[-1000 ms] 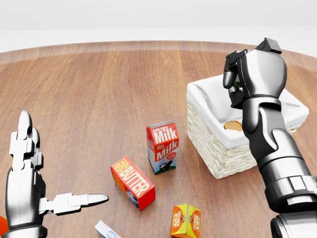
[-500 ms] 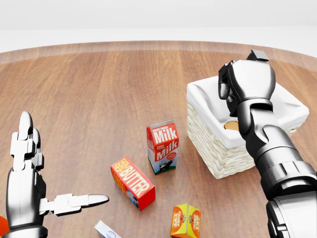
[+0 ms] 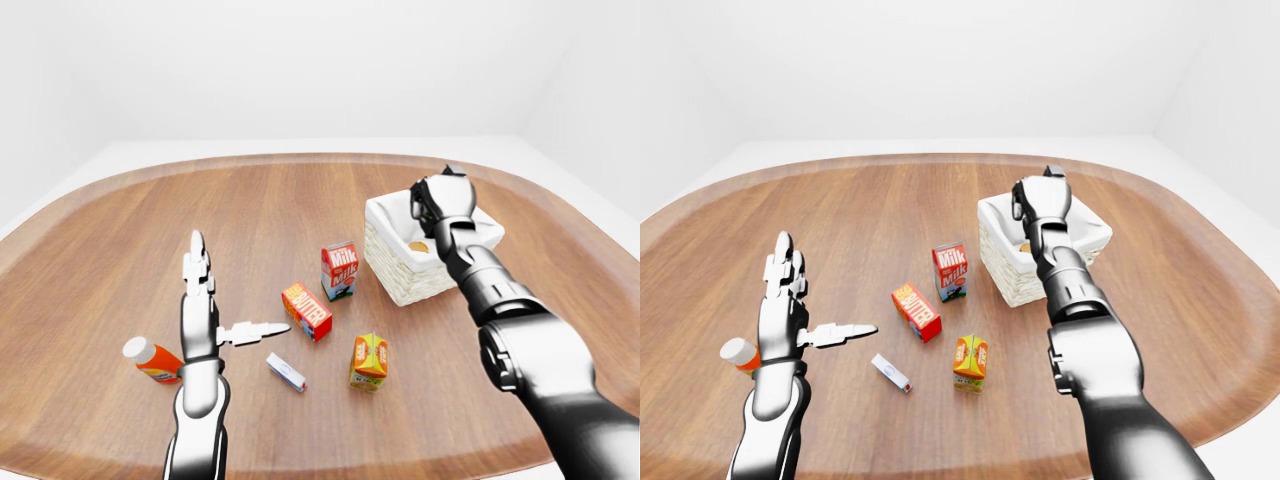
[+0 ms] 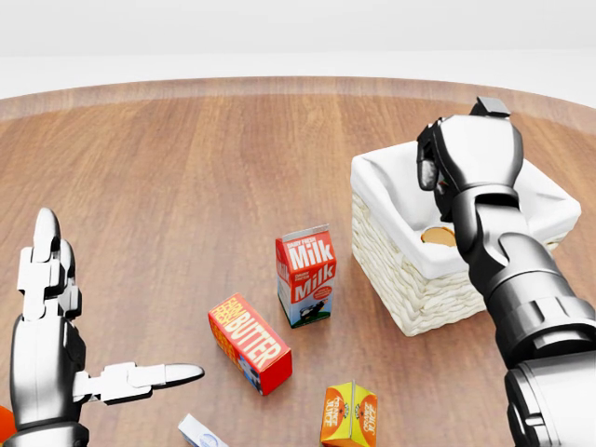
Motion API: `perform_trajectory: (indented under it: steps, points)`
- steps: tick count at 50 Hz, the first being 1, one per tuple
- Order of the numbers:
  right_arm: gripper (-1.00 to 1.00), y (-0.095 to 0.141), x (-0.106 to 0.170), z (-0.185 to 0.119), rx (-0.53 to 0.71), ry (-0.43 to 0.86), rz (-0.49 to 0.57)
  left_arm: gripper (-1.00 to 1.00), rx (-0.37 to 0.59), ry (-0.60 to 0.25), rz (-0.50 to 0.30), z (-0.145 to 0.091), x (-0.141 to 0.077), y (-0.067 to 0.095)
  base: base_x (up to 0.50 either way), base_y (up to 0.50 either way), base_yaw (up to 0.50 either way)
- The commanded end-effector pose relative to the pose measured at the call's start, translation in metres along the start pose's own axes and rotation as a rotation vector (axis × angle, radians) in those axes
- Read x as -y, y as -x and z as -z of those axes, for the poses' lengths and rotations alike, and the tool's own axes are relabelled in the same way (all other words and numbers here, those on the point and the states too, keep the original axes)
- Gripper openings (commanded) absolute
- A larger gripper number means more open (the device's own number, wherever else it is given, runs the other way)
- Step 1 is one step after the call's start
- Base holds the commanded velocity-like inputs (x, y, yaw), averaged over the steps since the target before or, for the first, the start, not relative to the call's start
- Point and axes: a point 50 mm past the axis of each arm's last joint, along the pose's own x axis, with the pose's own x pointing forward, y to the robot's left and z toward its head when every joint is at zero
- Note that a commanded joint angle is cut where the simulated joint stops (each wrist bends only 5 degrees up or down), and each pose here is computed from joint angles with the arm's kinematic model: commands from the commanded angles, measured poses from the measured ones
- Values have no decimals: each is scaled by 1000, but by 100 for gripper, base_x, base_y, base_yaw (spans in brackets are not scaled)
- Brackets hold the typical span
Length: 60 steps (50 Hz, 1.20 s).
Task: Pick up the alphabet soup and the tomato sauce, and put them in the basket.
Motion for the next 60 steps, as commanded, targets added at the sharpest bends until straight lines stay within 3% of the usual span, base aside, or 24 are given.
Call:
perform_trajectory:
  steps: [1,18,19,20,22,23,44,60]
  points:
    - [-100,2,-2,4,-18,-7,-10,100,5,3,-6,-1,-1,-1,0,0,0]
    - [-94,5,-6,9,-32,-7,-23,100,-3,0,-3,1,0,0,0,0,0]
    - [-76,5,-6,9,-31,-6,-21,100,-2,0,-4,0,-1,0,0,0,0]
    - [-16,4,-5,9,-32,-8,-19,100,-1,1,-4,0,0,0,0,0,0]
    - [84,5,-6,9,-32,-7,-21,100,0,0,-3,0,0,0,0,0,0]
    - [100,5,-6,9,-32,-8,-21,100,0,1,-3,0,0,0,0,0,0]
    - [100,5,-6,9,-32,-8,-24,100,3,1,-3,-1,0,0,0,0,0]
    - [100,-8,16,8,-32,-23,49,100,3,1,-3,-1,0,0,0,0,0]
